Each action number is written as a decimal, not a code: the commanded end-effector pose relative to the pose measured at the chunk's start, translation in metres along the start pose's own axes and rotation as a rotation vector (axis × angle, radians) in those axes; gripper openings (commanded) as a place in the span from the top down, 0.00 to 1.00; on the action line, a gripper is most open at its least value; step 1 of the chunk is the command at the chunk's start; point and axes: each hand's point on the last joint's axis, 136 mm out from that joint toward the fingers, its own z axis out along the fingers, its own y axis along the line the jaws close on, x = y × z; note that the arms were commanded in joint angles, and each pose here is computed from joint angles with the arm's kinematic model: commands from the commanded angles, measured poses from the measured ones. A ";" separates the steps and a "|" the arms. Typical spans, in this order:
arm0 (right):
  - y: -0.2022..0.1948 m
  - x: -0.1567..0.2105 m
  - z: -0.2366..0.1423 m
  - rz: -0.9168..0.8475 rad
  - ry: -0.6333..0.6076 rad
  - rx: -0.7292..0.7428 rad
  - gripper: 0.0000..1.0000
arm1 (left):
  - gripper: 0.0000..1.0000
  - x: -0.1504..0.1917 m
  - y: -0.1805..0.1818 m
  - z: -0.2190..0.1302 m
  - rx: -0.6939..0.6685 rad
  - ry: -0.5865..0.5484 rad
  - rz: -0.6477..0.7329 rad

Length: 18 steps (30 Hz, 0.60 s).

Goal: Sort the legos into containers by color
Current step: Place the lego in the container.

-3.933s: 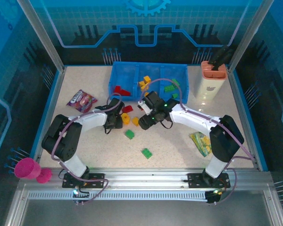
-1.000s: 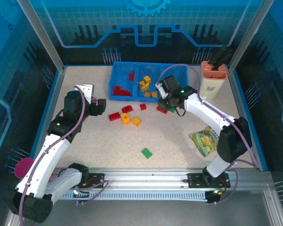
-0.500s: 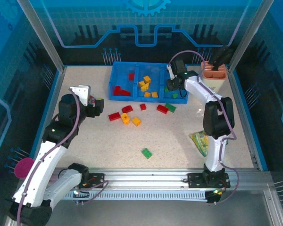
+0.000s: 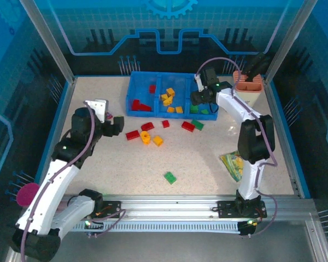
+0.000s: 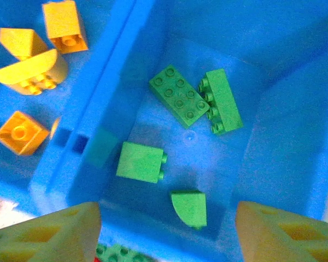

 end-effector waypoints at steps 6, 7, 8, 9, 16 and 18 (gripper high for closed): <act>0.007 0.007 -0.091 0.031 -0.099 -0.068 0.25 | 0.01 0.032 -0.115 0.061 0.215 0.062 0.139; 0.006 0.010 -0.097 0.033 -0.104 -0.070 0.24 | 0.01 0.040 -0.131 0.071 0.242 0.079 0.148; 0.006 0.013 -0.101 0.034 -0.107 -0.070 0.24 | 0.01 0.049 -0.144 0.081 0.266 0.098 0.158; 0.005 0.016 -0.105 0.035 -0.111 -0.070 0.23 | 0.01 0.060 -0.158 0.092 0.287 0.125 0.174; -0.004 0.029 -0.124 0.056 -0.144 -0.070 0.17 | 0.01 0.111 -0.218 0.153 0.376 0.268 0.196; -0.006 0.032 -0.125 0.058 -0.146 -0.074 0.17 | 0.00 0.114 -0.229 0.162 0.388 0.269 0.207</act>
